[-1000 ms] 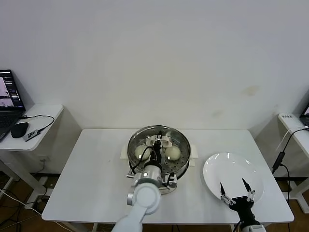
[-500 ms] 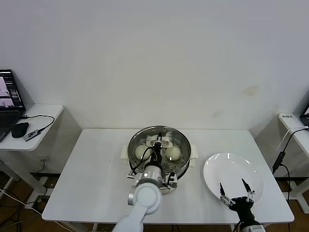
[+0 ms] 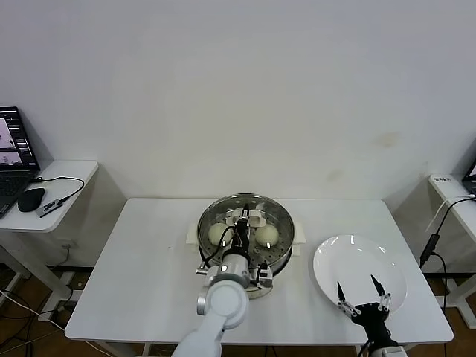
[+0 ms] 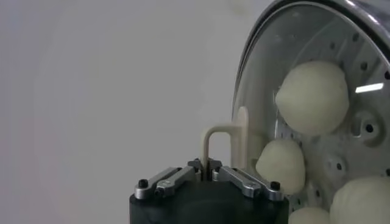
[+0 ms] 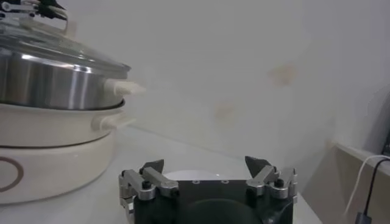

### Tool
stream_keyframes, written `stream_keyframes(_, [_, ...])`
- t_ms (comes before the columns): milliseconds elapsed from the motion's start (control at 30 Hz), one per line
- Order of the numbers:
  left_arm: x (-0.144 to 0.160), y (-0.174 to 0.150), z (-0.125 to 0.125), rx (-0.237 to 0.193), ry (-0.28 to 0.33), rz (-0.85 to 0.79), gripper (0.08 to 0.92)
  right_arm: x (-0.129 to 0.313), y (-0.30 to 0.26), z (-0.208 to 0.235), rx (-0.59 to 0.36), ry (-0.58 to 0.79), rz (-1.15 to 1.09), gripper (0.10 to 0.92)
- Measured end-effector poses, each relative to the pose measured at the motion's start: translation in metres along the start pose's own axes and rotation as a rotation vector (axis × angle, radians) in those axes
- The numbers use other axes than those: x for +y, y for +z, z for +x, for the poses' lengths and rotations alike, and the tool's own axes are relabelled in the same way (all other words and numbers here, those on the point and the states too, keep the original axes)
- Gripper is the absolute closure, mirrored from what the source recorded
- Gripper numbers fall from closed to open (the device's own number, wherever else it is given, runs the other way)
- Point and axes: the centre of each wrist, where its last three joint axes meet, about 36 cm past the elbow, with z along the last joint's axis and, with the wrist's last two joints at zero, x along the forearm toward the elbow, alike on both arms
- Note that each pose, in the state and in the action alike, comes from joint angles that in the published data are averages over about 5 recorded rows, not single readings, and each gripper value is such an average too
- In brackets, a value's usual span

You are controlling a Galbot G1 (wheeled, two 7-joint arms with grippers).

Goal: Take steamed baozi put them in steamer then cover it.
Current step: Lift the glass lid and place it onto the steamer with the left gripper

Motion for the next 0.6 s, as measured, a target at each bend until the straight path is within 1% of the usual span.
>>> stream_keyframes(233, [0.0,0.0,0.001,-0.008,0.003,0.004,0.871,0.002,0.0,0.0,0.001,-0.005,0.0,0.2])
stream_keyframes(300, [0.0,0.0,0.002,-0.009,0.002,0.006,0.851,0.002,0.0,0.0,0.001,-0.006,0.001,0.2])
stream_keyframes(433, [0.0,0.0,0.006,-0.015,-0.001,0.01,0.755,0.002,0.0,0.0,0.001,-0.006,0.001,0.2])
stream_keyframes(600, [0.003,0.001,0.015,-0.029,-0.008,0.02,0.607,0.003,0.0,0.0,0.002,-0.007,0.002,0.2])
